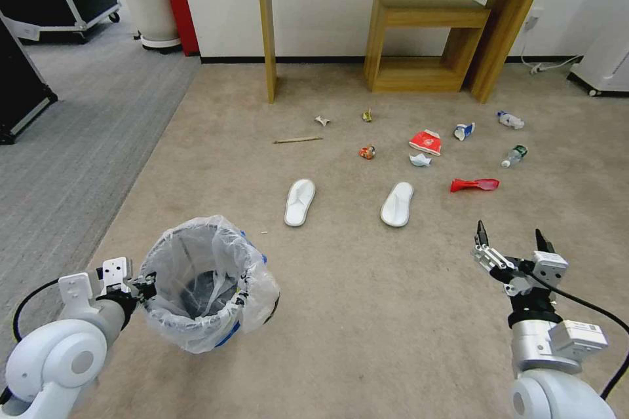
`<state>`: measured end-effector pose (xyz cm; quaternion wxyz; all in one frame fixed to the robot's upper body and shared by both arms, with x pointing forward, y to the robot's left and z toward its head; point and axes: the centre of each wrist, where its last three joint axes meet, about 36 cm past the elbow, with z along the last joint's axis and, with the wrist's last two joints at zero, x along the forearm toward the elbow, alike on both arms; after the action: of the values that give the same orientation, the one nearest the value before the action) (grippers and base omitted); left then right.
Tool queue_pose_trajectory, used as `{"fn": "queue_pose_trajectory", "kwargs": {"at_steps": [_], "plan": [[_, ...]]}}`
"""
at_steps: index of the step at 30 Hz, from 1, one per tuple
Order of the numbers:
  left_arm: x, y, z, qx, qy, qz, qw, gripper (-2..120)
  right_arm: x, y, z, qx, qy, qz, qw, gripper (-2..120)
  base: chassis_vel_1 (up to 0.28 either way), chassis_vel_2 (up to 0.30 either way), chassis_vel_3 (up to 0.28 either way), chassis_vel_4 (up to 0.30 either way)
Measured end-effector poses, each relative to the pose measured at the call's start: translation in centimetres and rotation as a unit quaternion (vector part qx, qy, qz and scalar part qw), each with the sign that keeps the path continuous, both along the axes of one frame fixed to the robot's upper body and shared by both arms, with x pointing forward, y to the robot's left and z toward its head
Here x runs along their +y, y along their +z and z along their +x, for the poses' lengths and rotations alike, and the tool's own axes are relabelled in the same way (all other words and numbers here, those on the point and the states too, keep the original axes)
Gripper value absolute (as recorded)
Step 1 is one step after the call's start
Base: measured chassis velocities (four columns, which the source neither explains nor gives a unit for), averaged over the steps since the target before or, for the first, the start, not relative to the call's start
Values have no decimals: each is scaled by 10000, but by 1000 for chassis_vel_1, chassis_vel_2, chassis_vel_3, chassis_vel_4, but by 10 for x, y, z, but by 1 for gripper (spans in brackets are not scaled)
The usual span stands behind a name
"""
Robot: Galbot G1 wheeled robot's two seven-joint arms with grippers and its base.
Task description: Pick up the trash bin and place the garbage on the floor into it.
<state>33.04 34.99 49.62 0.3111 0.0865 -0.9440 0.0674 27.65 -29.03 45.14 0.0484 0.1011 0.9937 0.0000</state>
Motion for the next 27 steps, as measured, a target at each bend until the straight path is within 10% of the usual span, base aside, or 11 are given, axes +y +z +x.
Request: {"fn": "queue_pose_trajectory", "kwargs": {"at_steps": [27], "plan": [[2,1,2,-10,3,10,10000,0,2,-1,1,7,10,37,10000,100,-144,142,138,-138]]}}
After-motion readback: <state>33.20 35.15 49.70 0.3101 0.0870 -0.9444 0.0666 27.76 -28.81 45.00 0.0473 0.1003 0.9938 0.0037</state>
